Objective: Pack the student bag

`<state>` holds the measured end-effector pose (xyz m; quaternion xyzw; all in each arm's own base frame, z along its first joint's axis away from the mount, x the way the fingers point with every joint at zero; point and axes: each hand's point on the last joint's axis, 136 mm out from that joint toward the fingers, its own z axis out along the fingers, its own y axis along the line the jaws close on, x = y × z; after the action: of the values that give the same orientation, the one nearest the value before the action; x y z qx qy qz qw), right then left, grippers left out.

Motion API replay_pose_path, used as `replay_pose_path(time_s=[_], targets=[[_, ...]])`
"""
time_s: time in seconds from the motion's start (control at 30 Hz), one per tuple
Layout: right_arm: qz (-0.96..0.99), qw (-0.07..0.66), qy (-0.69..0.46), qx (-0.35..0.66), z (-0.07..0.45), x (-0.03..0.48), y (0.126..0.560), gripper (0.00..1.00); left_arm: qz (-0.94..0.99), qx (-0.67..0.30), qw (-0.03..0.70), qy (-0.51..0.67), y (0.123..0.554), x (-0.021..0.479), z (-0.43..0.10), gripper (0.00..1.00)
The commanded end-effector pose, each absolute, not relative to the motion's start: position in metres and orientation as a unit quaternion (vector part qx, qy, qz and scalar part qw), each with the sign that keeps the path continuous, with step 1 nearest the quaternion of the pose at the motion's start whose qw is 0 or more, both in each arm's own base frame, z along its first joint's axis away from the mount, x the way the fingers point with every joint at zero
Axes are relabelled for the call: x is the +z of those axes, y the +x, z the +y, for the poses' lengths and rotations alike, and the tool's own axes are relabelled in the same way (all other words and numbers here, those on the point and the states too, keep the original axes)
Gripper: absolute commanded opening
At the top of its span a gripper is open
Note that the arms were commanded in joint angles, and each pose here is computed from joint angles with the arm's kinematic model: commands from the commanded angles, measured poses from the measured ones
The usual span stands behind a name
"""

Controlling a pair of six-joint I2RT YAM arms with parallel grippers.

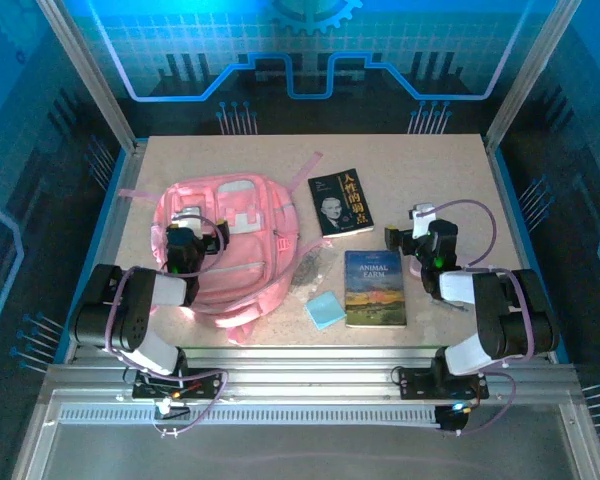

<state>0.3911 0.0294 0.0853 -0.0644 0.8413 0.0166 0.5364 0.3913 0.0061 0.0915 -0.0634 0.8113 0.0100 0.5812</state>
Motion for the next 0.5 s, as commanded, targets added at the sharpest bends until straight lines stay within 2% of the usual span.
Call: replay_pose_path(time_s=[0.0,0.47], targets=[[0.833,0.55,-0.066,0.012,0.0301,0.0936,0.3976,1.0,0.808,0.005,0.587,-0.048,0.3975,0.0975,0.0019,0.99],[0.834,0.548,-0.065,0.017,0.0297,0.0934,0.3977,1.0,0.811,-0.004,0.583,-0.047,0.3981,0.0962,0.0019,0.99]])
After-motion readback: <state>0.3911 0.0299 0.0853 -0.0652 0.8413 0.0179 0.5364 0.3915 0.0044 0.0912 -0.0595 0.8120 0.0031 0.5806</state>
